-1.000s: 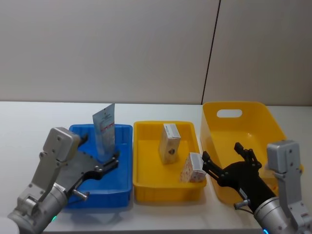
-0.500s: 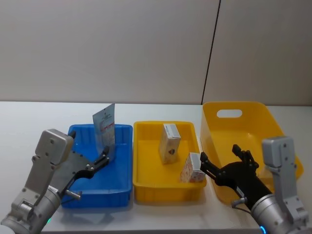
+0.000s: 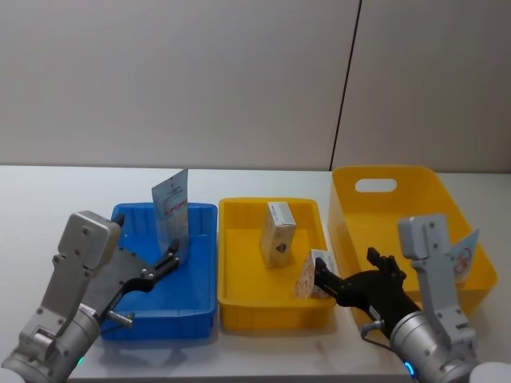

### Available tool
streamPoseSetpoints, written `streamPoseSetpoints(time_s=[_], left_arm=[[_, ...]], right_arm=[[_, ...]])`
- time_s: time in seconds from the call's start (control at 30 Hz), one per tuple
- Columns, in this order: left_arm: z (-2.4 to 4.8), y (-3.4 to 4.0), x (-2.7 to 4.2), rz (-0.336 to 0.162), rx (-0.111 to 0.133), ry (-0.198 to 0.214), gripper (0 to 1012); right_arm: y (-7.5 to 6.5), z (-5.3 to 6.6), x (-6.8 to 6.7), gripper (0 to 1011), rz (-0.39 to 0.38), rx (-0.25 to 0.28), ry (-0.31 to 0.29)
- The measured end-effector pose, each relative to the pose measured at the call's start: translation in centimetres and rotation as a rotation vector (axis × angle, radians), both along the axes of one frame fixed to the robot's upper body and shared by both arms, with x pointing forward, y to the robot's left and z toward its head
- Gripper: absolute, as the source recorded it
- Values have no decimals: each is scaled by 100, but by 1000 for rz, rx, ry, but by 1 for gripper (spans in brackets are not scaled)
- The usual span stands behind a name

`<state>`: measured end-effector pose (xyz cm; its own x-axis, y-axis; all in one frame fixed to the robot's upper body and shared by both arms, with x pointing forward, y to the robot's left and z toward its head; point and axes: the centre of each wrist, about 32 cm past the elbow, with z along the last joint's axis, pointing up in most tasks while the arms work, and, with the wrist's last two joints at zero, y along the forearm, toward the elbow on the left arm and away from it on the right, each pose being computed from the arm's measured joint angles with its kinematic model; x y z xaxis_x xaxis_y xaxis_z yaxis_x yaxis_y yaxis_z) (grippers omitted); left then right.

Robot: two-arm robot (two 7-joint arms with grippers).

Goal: Bimanual collaborative sorting of washing and personal care products

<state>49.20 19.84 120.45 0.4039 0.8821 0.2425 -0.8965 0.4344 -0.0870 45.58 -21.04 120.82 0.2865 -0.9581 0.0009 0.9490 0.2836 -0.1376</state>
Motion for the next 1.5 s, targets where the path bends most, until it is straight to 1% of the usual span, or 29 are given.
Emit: streamPoseSetpoints(time_s=[0.03,0.2,0.53,0.97,1.23,1.5], left_arm=[[0,0,0,0,0,0,1001],[0,0,0,0,0,0,1001],[-1,0,0,0,0,0,1001],[-1,0,0,0,0,1,1001],[-1,0,0,0,0,1,1001],[-1,0,0,0,0,1,1001]], right_arm=[[20,0,10,1003,-5,-8,16],[82,-5,39,1004,-17,-27,53],[153,-53,85,1003,-35,-55,104],[217,-116,153,1003,-14,-82,128],[243,-144,197,1003,-2,-89,129],[265,-173,231,1003,-6,-95,136]])
